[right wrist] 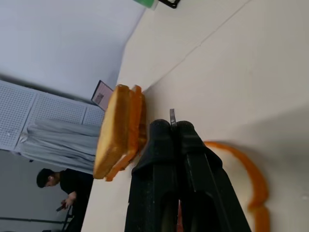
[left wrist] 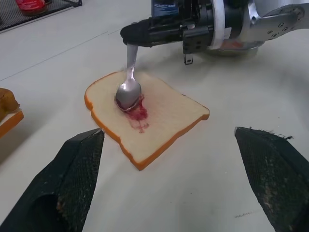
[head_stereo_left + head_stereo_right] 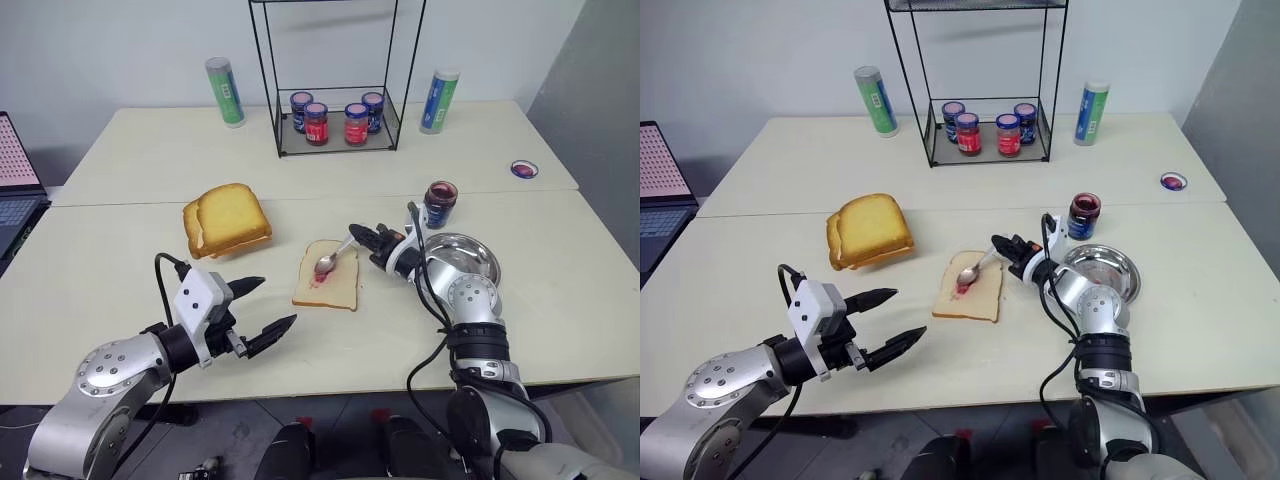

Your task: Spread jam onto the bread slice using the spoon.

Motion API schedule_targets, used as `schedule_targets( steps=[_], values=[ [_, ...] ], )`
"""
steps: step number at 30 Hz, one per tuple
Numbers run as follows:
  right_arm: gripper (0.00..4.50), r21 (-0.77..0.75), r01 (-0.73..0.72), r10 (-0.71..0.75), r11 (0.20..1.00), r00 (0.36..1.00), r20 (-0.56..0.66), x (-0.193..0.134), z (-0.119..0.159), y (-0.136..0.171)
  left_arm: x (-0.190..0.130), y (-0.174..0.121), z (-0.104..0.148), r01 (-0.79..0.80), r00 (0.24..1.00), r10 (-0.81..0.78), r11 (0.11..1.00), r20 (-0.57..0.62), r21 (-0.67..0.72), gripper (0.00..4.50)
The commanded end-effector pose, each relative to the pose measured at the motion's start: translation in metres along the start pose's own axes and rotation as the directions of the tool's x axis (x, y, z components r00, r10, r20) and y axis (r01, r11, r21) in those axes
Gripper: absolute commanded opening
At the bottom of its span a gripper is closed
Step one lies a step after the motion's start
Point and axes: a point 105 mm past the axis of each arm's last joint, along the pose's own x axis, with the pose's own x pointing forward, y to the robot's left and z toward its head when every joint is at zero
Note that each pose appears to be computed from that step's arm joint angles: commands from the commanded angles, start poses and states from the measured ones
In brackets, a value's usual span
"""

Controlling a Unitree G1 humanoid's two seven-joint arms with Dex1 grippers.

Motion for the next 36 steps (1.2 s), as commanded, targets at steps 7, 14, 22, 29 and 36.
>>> schedule_targets(
  steps=[7,14,22,29,36],
  values=[
    [0.01,-0.071,0.001,-0.002,0.997,1.000,-0.005,-0.029,0.016,-0.008,0.001,0.002,0.008,0.012,1.000,-0.013,0.999,0.018,0.051,4.50],
    [0.01,-0.038,-0.106,0.108,0.994,0.992,0.064,-0.034,0.039,0.028,0.006,0.010,0.014,0.042,0.999,-0.045,0.996,0.025,0.084,4.50],
    [0.01,-0.113,-0.112,0.137,0.987,0.958,0.251,-0.071,0.083,0.063,0.020,0.014,0.033,0.174,0.984,-0.179,0.973,0.020,0.153,4.50],
    [0.01,-0.173,0.098,-0.007,0.980,0.886,0.463,-0.126,0.117,0.054,0.058,-0.006,0.070,0.420,0.900,-0.436,0.876,0.018,0.239,4.50],
    [0.01,-0.086,0.361,-0.244,0.929,0.768,0.593,-0.178,0.119,-0.003,0.090,-0.017,0.068,0.518,0.844,-0.535,0.797,-0.035,0.311,4.50]
  ],
)
